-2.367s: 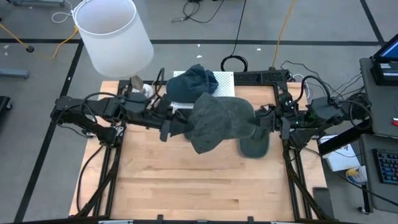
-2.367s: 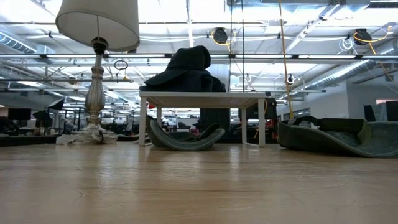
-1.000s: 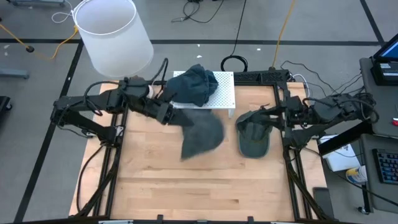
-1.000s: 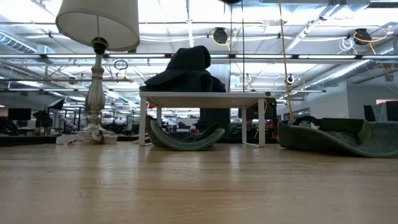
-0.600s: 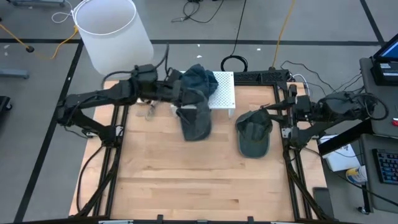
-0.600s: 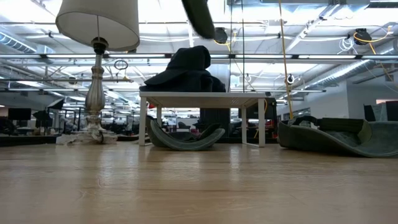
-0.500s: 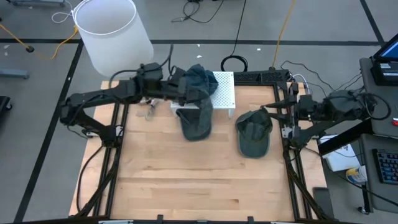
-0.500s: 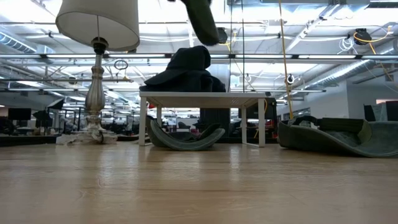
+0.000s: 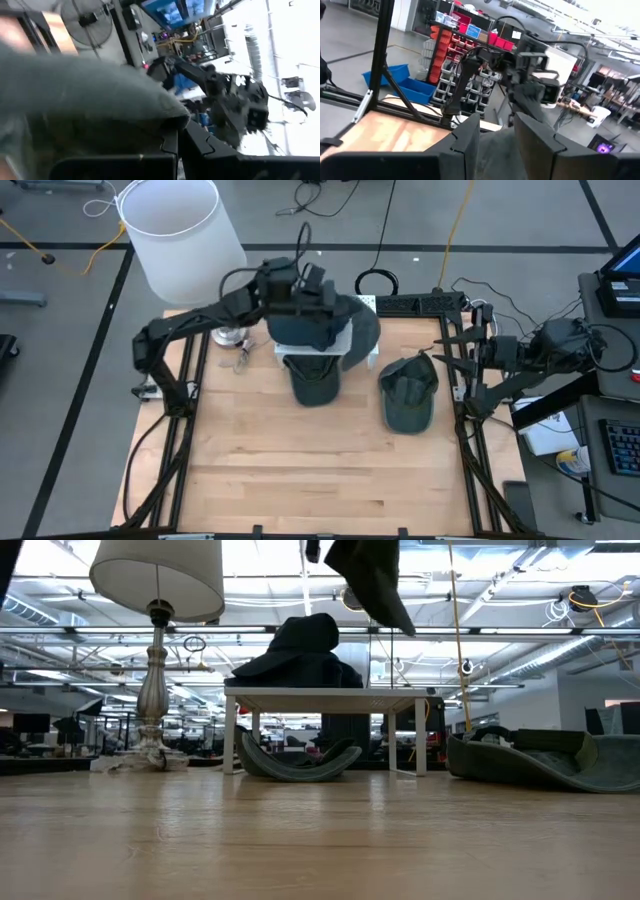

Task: Pick & Place hat
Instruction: Put the left black cap on the shelf

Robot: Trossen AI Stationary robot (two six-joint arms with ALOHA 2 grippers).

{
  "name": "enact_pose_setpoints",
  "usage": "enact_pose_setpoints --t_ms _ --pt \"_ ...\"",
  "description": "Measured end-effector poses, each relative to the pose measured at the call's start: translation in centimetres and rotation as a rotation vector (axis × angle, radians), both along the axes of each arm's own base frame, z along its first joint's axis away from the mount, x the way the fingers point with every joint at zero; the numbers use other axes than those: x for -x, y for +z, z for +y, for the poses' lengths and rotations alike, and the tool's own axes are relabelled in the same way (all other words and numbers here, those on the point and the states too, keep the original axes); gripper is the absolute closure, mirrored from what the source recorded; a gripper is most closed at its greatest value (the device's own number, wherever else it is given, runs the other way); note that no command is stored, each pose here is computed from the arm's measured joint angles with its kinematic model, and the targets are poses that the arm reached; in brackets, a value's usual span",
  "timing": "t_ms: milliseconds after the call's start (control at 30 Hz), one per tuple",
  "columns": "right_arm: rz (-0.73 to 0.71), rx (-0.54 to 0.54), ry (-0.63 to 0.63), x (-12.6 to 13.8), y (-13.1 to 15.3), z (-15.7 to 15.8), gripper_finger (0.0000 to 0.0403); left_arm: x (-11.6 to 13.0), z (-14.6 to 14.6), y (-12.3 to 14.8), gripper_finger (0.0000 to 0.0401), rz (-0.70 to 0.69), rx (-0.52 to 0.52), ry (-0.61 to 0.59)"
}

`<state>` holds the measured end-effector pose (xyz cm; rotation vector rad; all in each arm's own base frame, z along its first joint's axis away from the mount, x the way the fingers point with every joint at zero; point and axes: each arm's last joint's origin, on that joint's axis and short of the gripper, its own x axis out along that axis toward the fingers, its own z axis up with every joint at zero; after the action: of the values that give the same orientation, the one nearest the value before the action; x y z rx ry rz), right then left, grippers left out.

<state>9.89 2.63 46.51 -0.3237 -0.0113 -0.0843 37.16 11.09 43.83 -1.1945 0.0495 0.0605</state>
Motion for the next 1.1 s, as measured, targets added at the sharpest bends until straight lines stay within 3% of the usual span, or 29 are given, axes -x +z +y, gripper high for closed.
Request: enact_pose_setpoints --t_ms 233,467,733,1100 --pt "0.004 0.058 -0.003 0.0 0.0 0.0 0.0287 -0.9 3.0 0.8 0.0401 0.083 -0.081 0.109" --pt "0.009 0.115 -0.005 0.0 0.0 0.0 0.0287 -0.2 5.4 1.0 0.0401 0.087 -0.073 0.156" --pt "0.012 0.148 -0.006 0.0 0.0 0.0 0.0287 0.7 6.9 -0.1 0.0401 0.192 -0.042 0.151" --pt "0.021 0.159 -0.005 0.0 -0.1 0.0 0.0287 -2.0 7.8 -2.6 0.0401 0.184 0.001 0.115"
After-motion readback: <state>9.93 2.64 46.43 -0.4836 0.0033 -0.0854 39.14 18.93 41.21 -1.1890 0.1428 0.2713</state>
